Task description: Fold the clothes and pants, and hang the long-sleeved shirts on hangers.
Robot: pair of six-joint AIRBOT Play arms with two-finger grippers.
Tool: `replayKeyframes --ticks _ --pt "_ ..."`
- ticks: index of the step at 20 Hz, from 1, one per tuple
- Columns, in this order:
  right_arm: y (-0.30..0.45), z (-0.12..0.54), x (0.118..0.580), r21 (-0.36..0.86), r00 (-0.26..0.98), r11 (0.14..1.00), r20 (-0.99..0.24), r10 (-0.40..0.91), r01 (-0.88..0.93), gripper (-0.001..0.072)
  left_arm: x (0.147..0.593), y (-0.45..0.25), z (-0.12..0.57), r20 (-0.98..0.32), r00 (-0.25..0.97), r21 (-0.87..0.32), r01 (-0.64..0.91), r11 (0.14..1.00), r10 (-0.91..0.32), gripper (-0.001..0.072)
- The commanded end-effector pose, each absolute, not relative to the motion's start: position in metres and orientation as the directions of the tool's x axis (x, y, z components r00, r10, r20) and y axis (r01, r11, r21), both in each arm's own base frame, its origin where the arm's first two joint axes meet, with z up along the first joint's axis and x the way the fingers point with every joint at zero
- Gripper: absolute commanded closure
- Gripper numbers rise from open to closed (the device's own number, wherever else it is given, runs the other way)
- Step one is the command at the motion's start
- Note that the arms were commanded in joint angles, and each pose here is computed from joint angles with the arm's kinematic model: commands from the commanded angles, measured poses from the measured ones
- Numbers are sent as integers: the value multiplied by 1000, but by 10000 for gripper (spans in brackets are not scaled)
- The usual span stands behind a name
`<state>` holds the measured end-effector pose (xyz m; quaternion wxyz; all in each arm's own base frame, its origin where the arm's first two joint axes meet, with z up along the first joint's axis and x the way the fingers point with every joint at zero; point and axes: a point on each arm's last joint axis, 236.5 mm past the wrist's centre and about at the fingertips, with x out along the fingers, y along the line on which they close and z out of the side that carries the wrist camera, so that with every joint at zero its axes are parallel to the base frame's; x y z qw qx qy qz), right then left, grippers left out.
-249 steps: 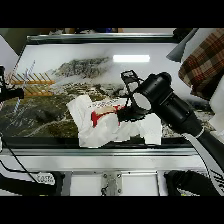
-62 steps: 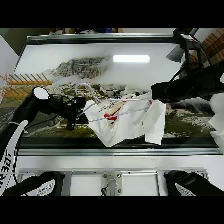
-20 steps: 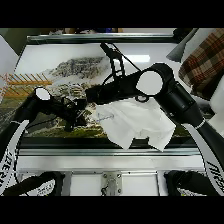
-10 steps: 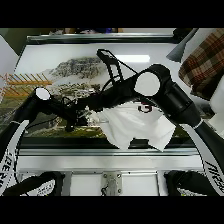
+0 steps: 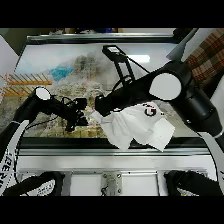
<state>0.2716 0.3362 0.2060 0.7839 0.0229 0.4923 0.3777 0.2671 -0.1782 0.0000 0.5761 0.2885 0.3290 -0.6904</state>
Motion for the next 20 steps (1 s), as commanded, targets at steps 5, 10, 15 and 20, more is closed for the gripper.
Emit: replayKeyframes --ticks 5,10,15,20 --pt "285 231 261 398 202 680 -754 625 -616 120 267 -177 -1 -780 -171 -123 985 -120 -602 692" --pt "247 256 262 436 180 594 -684 707 -676 121 264 -177 -1 -778 -181 -131 983 -127 -601 692" --pt "180 253 271 493 268 589 -574 773 -641 121 261 -177 0 -774 -196 -143 980 -136 -601 691" --pt "96 217 281 492 476 662 -461 749 -564 123 261 -177 0 -774 -197 -144 980 -136 -601 691"
